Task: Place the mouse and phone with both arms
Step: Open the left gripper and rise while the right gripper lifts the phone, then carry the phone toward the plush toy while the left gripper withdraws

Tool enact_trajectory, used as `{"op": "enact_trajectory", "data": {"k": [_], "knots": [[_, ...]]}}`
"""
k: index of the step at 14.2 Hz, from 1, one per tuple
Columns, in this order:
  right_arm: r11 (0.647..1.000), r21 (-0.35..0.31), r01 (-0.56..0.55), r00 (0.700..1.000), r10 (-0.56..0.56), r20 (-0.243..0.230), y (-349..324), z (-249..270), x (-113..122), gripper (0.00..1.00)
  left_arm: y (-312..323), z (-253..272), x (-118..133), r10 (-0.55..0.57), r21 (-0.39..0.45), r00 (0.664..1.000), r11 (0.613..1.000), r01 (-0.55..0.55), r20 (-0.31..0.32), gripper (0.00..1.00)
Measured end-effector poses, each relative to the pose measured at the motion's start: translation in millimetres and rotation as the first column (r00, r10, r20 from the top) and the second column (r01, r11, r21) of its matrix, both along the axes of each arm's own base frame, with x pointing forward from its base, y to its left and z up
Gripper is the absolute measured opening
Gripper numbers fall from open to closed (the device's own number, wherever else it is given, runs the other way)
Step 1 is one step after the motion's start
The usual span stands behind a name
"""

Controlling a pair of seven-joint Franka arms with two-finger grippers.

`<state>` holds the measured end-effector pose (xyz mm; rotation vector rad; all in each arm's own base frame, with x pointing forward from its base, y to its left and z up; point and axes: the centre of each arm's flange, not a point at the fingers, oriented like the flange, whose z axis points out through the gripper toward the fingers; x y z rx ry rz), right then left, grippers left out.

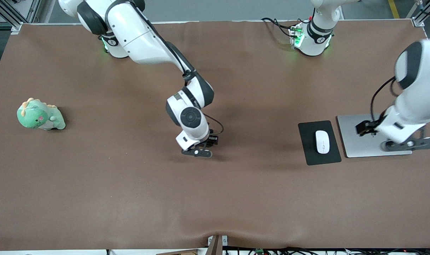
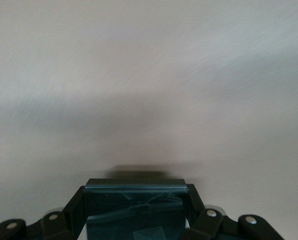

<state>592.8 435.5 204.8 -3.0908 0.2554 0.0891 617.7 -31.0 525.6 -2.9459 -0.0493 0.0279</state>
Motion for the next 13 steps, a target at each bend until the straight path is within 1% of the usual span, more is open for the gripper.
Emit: {"op": "enact_trajectory", "data": {"k": [2, 3, 4, 5, 6, 8, 11, 13], "knots": [[1.0, -0.006, 0.028, 0.999, -0.028, -0.024, -57.5, 45.5, 34.9, 0.8, -2.8, 46.0, -8.6, 0.019, -0.017, 1.0, 1.0, -0.02, -0.012, 1.0], [1.0, 0.003, 0.031, 0.999, -0.031, -0.02, -95.7, 71.7, 53.0, 0.8, -8.0, 65.5, -13.4, 0.019, -0.035, 1.0, 0.999, -0.019, 0.0, 1.0], [0.999, 0.014, 0.03, 0.999, -0.03, -0.011, -134.3, 95.4, 66.0, 0.8, -13.4, 82.6, -18.8, 0.009, -0.048, 1.0, 0.999, -0.008, 0.019, 1.0], [0.999, 0.022, 0.024, 1.0, -0.024, -0.006, -170.5, 115.3, 72.1, 0.8, -18.6, 98.5, -25.7, -0.006, -0.059, 0.999, 0.998, 0.009, 0.039, 1.0], [1.0, 0.026, 0.008, 1.0, -0.008, -0.005, -203.3, 129.7, 71.9, 0.8, -24.2, 113.1, -33.6, -0.023, -0.071, 0.998, 0.997, 0.027, 0.058, 1.0], [0.999, 0.033, -0.037, 0.999, 0.037, -0.017, -269.6, 143.2, 61.4, 0.8, -36.2, 136.1, -50.1, -0.036, -0.087, 0.996, 0.995, 0.043, 0.083, 1.0], [0.996, 0.049, -0.08, 0.995, 0.082, -0.05, -372.8, 136.1, 43.6, 0.8, -34.5, 153.6, -71.9, -0.026, -0.132, 0.998, 0.991, 0.035, 0.065, 1.0], [0.993, 0.061, -0.104, 0.993, 0.107, -0.053, -434.5, 121.7, 34.0, 0.8, -19.8, 158.5, -82.4, -0.037, -0.161, 0.998, 0.986, 0.045, 0.053, 1.0]]}}
